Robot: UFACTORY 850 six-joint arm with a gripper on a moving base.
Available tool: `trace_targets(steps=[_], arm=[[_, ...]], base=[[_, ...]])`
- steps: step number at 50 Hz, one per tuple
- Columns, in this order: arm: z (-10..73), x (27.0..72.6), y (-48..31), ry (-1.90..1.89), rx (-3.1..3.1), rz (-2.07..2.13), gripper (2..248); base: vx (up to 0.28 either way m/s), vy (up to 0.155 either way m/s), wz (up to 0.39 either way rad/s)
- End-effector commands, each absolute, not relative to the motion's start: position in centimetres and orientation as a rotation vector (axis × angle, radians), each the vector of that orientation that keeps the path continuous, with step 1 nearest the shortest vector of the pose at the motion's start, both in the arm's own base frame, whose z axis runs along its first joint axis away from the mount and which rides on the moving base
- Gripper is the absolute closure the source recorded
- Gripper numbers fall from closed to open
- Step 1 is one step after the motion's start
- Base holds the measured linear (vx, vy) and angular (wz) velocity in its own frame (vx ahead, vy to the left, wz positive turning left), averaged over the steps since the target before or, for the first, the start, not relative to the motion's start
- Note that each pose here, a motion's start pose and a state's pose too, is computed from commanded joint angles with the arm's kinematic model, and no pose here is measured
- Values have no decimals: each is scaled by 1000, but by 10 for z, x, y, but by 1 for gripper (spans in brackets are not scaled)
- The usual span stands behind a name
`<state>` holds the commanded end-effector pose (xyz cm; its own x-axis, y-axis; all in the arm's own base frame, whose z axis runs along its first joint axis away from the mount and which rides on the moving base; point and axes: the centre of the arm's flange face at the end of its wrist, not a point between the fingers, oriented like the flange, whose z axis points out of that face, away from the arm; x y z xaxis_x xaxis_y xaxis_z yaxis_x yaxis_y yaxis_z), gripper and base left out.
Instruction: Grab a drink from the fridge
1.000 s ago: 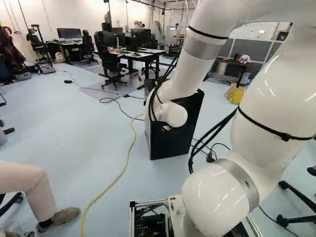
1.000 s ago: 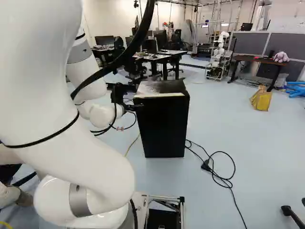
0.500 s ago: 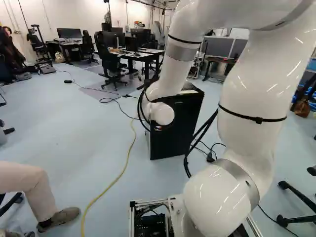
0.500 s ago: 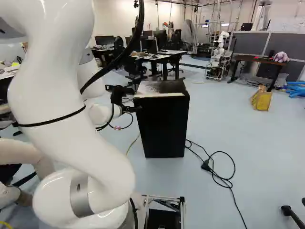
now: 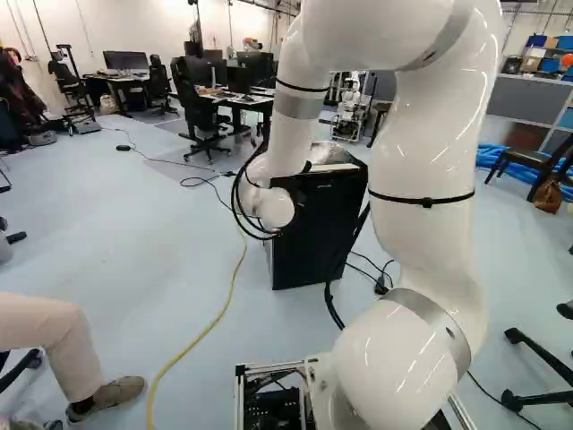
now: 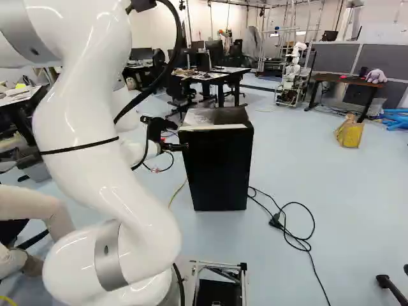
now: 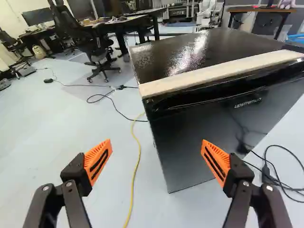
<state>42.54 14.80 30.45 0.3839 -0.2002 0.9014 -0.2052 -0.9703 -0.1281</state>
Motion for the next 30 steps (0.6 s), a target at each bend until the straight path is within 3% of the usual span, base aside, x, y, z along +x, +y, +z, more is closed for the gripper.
trace_targets(steps=[30], arm=[[277, 458, 183, -542, 2475, 1736, 3]], base=[[0, 0, 0]])
